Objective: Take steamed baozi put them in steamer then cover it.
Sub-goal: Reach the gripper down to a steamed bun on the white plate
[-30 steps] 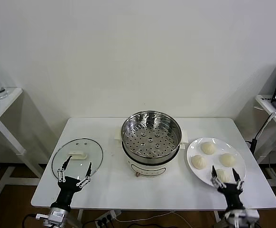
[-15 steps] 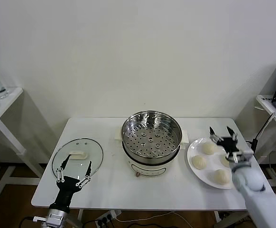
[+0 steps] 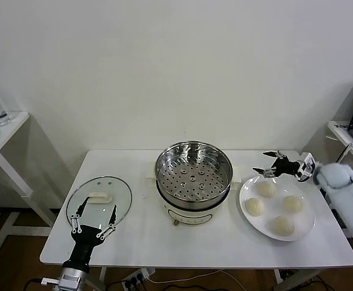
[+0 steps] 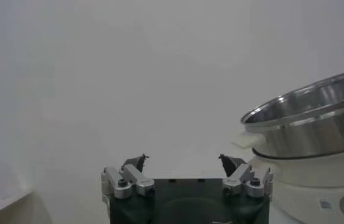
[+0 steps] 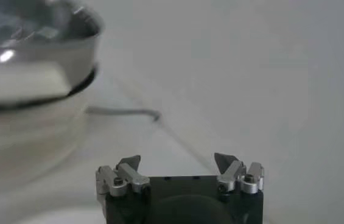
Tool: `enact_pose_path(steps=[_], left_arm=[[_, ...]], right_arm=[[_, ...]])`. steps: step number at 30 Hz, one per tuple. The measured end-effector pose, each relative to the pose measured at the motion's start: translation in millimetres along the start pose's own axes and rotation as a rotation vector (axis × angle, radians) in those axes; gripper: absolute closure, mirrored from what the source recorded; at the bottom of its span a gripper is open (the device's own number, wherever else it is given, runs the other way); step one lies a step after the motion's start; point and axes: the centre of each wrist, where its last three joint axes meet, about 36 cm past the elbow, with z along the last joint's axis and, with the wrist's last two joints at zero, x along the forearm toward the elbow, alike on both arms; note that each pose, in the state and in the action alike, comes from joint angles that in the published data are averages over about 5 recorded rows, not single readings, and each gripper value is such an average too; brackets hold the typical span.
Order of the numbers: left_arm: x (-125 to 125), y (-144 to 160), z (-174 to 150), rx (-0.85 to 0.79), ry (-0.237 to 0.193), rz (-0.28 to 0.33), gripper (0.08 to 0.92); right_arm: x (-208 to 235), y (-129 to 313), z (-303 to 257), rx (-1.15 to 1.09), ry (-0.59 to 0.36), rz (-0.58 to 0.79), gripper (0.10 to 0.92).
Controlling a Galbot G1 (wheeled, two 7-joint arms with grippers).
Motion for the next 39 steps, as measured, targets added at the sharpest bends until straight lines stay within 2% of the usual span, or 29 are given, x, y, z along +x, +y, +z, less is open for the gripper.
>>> enact_pose_path(steps=[8,15,24,39], left_arm=[[4,0,-5,0.000,-0.006,-0.008,0.177],[7,0,-7,0.004,-0.007,-0.012,0.177],[9,0,-9,0.006,-0.004,-0.015,0.177],[8,-1,-8,0.008,-0.003,-0.019,0.177]], right_arm=[[-6,-28,-22,0.134,0.197,-0.157,0.200],[-20,-36,-28,0.186,0.302,-0.213,0.200],[-42,-36,-31,0.218,0.369,-0.258,0.200],[-70,-32,-35,0.245,0.418,-0.310,0.211]])
